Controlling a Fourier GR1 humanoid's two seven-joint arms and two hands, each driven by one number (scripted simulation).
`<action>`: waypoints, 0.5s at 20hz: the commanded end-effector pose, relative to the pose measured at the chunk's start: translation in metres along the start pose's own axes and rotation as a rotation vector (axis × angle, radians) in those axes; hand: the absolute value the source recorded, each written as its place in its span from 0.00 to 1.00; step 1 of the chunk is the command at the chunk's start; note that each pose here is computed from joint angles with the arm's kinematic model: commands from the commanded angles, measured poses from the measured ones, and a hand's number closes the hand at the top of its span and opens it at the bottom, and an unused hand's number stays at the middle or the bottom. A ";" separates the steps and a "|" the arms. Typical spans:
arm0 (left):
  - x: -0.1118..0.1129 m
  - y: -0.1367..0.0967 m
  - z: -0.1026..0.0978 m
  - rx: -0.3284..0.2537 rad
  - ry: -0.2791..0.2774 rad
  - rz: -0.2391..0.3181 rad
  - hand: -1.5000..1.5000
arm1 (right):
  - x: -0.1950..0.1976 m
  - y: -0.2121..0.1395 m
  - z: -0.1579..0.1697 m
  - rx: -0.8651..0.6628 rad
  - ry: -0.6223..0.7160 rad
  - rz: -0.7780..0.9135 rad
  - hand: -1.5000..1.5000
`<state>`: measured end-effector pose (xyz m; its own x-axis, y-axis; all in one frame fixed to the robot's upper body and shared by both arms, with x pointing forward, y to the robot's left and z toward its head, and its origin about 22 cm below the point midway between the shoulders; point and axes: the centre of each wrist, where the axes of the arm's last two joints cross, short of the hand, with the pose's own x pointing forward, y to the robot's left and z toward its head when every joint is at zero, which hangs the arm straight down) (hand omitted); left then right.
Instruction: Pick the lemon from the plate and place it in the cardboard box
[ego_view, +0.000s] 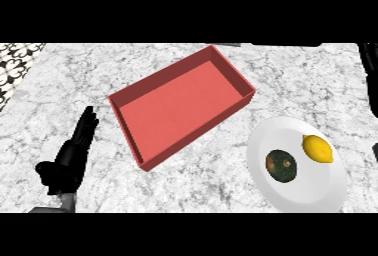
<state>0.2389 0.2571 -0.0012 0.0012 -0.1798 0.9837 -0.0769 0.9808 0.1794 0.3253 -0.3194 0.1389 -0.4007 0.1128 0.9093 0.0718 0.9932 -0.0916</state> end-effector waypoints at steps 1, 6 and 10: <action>0.010 0.013 -0.009 0.062 0.010 -0.060 0.50 | -0.020 -0.002 0.001 0.173 0.031 -0.062 0.00; 0.006 0.078 -0.015 0.167 0.030 -0.353 0.50 | -0.036 0.020 0.033 0.780 0.194 -0.169 0.00; 0.000 0.076 -0.011 0.153 0.084 -0.337 0.50 | 0.002 0.002 0.022 1.056 -0.038 0.281 0.00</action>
<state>0.2440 0.3155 0.0082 0.0920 -0.4312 0.8976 -0.1817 0.8790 0.4409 0.3168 -0.3108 0.1443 -0.4852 0.2455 0.8392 -0.5056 0.7043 -0.4984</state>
